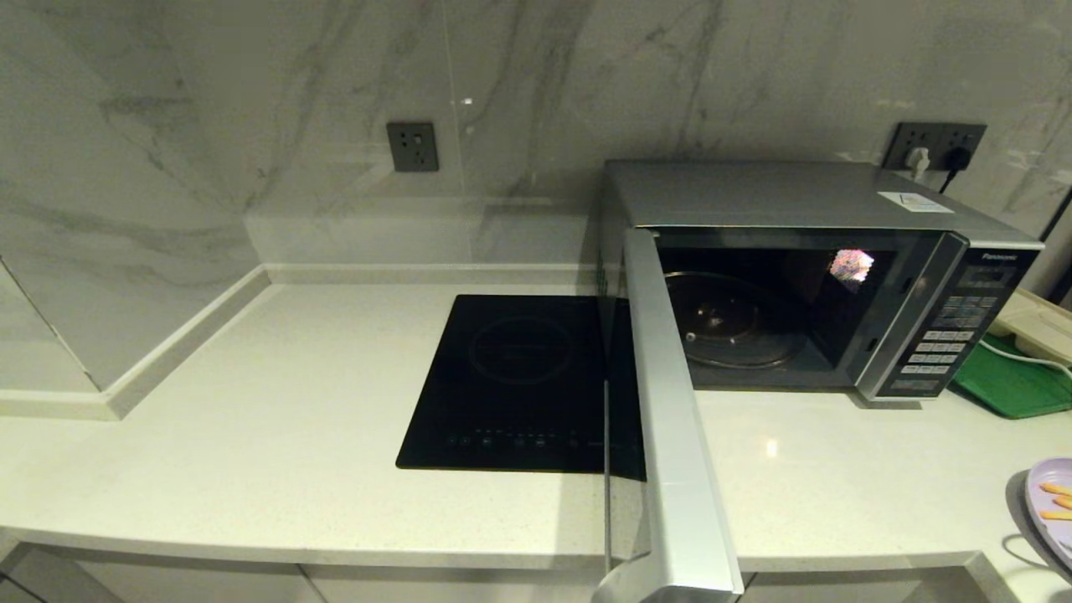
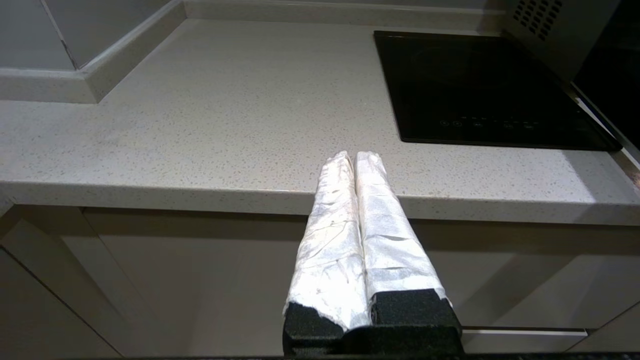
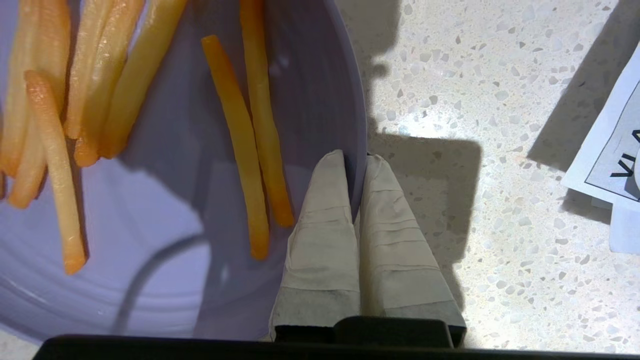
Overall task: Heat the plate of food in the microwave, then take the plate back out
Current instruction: Put the plate in the microwave oven
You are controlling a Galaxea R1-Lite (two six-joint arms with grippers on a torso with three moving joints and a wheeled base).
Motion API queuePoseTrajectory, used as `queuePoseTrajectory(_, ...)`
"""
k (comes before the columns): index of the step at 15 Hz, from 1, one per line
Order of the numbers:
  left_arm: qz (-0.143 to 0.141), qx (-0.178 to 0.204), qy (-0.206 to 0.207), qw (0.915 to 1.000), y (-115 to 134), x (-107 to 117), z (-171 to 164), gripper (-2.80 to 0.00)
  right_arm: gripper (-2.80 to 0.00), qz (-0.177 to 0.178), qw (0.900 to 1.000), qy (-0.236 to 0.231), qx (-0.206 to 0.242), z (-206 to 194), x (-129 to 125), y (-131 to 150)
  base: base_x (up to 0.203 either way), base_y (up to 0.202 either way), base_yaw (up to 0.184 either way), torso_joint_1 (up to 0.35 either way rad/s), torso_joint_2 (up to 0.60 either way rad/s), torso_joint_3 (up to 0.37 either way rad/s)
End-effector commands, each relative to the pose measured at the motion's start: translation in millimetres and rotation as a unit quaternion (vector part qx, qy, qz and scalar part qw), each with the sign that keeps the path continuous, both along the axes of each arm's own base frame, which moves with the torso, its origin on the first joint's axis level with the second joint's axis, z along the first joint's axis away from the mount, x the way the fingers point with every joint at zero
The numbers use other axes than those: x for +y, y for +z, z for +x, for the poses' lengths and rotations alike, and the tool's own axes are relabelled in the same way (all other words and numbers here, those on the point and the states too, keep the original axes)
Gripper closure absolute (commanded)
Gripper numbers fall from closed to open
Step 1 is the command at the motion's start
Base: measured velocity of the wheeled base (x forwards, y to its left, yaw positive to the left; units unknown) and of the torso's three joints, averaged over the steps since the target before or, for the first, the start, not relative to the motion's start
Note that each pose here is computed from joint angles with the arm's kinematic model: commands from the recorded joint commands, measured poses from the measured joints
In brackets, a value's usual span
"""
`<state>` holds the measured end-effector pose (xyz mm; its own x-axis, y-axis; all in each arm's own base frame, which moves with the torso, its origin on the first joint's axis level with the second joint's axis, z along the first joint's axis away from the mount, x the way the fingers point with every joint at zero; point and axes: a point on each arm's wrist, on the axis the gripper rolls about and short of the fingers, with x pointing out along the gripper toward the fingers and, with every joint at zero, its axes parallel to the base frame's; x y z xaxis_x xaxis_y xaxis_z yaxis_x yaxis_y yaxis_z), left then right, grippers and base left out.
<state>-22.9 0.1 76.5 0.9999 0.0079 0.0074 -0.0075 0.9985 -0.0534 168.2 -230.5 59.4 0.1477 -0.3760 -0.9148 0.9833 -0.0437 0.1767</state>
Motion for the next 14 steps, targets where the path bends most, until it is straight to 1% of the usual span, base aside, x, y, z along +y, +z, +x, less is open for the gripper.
queuePoseTrajectory(1,0.000,0.000,0.001,1.0000,0.0,0.0,0.0,0.00,0.00,0.003,1.000,-0.002,0.001,-0.3,0.3,-1.3,0.000,0.000,0.000,0.000,0.00,0.000)
queuePoseTrajectory(3,-0.001,0.000,0.001,1.0000,0.0,0.0,0.0,0.00,0.00,0.006,1.000,0.004,-0.005,0.0,1.1,-0.5,0.000,0.000,0.000,0.000,0.00,0.000)
queuePoseTrajectory(5,0.000,0.000,0.001,1.0000,0.0,0.0,0.0,0.00,0.00,0.016,0.999,0.023,-0.034,0.5,2.9,5.4,0.000,0.000,0.000,0.000,0.00,0.000)
queuePoseTrajectory(7,-0.001,0.000,0.001,1.0000,0.0,0.0,0.0,0.00,0.00,0.019,0.996,0.060,-0.069,0.1,6.7,16.2,0.000,0.000,0.000,0.000,0.00,0.000)
queuePoseTrajectory(9,-0.001,0.000,0.001,1.0000,0.0,0.0,0.0,0.00,0.00,0.008,0.991,0.109,-0.084,-0.5,10.9,26.2,0.000,0.000,0.000,0.000,0.00,0.000)
queuePoseTrajectory(11,0.000,0.000,0.001,1.0000,0.0,0.0,0.0,0.00,0.00,-0.007,0.986,0.139,-0.089,2.2,16.8,35.2,0.000,0.000,0.000,0.000,0.00,0.000)
queuePoseTrajectory(14,-0.001,0.000,0.001,1.0000,0.0,0.0,0.0,0.00,0.00,-0.019,0.983,0.158,-0.094,6.0,23.4,42.7,0.000,0.000,0.000,0.000,0.00,0.000)
